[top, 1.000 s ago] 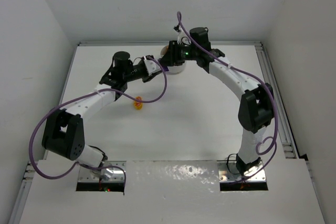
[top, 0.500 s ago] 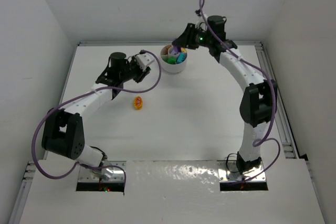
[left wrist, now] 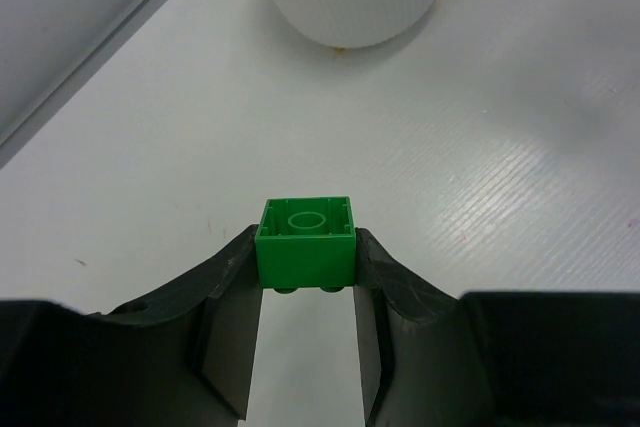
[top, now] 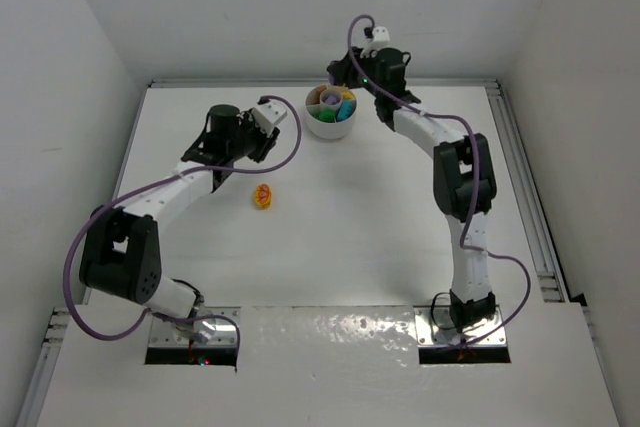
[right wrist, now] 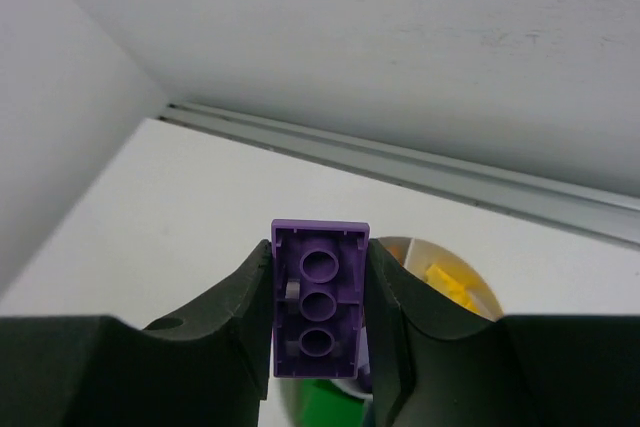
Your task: Sort the legos into containers by color
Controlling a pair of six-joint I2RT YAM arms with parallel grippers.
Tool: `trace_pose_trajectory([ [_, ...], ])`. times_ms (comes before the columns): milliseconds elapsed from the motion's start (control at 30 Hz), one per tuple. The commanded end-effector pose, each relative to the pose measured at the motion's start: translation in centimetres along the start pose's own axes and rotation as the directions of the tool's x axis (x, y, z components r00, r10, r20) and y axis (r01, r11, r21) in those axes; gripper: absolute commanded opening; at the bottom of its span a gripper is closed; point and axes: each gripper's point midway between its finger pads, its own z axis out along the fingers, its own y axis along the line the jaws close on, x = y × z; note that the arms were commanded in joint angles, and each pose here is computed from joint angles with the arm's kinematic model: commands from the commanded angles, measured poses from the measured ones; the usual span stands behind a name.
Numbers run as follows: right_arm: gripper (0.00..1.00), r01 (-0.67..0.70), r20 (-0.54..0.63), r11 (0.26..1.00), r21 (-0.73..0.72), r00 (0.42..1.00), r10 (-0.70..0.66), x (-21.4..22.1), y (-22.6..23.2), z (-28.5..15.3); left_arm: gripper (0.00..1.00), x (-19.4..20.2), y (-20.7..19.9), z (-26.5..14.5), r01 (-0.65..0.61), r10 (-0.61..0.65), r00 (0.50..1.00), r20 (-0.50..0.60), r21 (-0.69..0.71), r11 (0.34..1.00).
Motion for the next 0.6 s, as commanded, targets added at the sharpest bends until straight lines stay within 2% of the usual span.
trace_pose_trajectory([
  [0, 0.0, 0.251, 0.18, 0.968, 0.012, 0.952, -0.249, -3.2, 1.3, 1.2, 0.0, -0.3, 0.8, -0.3, 0.021, -0.02, 1.0, 0.011, -0.048, 0.999],
  [133, 0.0, 0.297, 0.141, 0.951, 0.079, 0.942, -0.306, -1.2, -0.9, 1.3, 0.0, 0.4, 0.8, -0.3, 0.032, -0.033, 0.999, 0.0, -0.051, 0.998],
  [567, 0.0, 0.369, 0.042, 0.929, 0.023, 0.928, -0.37, 5.1, -1.0, 3.2, 0.0, 1.3, 1.0, 0.2, 0.051, -0.052, 0.999, -0.014, -0.048, 0.998],
])
